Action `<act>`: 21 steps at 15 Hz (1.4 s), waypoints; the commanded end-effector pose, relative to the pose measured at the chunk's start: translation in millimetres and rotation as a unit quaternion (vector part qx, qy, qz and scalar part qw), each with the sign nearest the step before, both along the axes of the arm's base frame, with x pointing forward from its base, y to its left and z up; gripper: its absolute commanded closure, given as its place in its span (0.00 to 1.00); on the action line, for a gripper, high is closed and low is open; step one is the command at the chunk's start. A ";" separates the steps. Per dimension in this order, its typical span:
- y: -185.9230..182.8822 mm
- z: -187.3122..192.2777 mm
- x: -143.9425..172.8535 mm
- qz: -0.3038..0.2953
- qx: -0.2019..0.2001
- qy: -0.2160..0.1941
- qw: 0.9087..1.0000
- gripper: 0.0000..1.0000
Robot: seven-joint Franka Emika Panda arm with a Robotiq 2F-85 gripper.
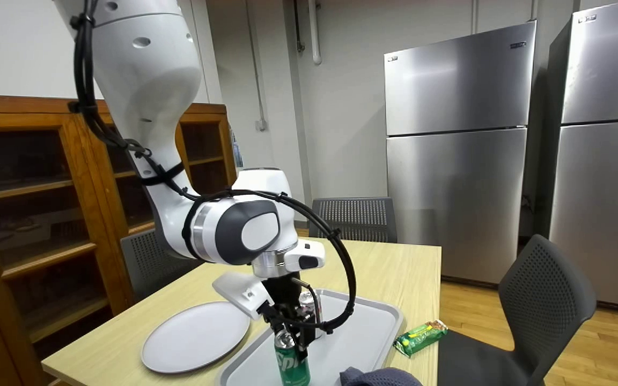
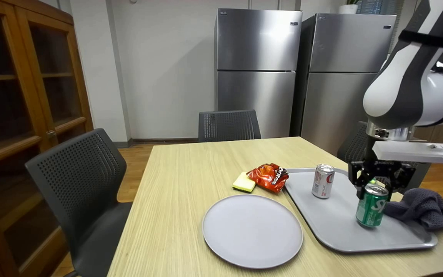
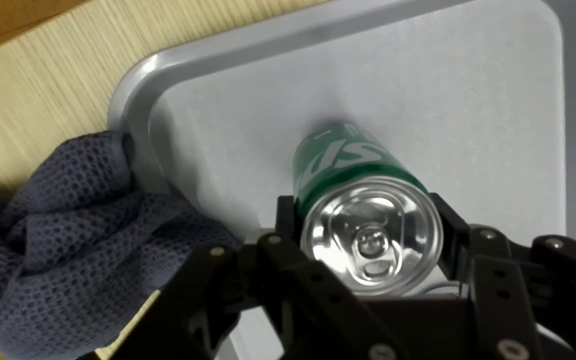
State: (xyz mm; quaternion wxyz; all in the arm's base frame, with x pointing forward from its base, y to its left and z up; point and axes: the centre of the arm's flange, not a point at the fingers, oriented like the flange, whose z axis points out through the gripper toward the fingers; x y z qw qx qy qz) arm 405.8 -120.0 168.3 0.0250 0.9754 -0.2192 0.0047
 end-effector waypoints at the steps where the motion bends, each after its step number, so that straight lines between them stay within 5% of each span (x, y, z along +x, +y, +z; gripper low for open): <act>1: -6.7 -1.1 6.7 0.010 0.001 -0.002 1.000 0.12; 4: -3.7 5.6 8.3 0.020 -0.004 -0.005 1.000 0.00; 21: 28.1 104.6 11.6 0.145 -0.061 -0.089 0.984 0.00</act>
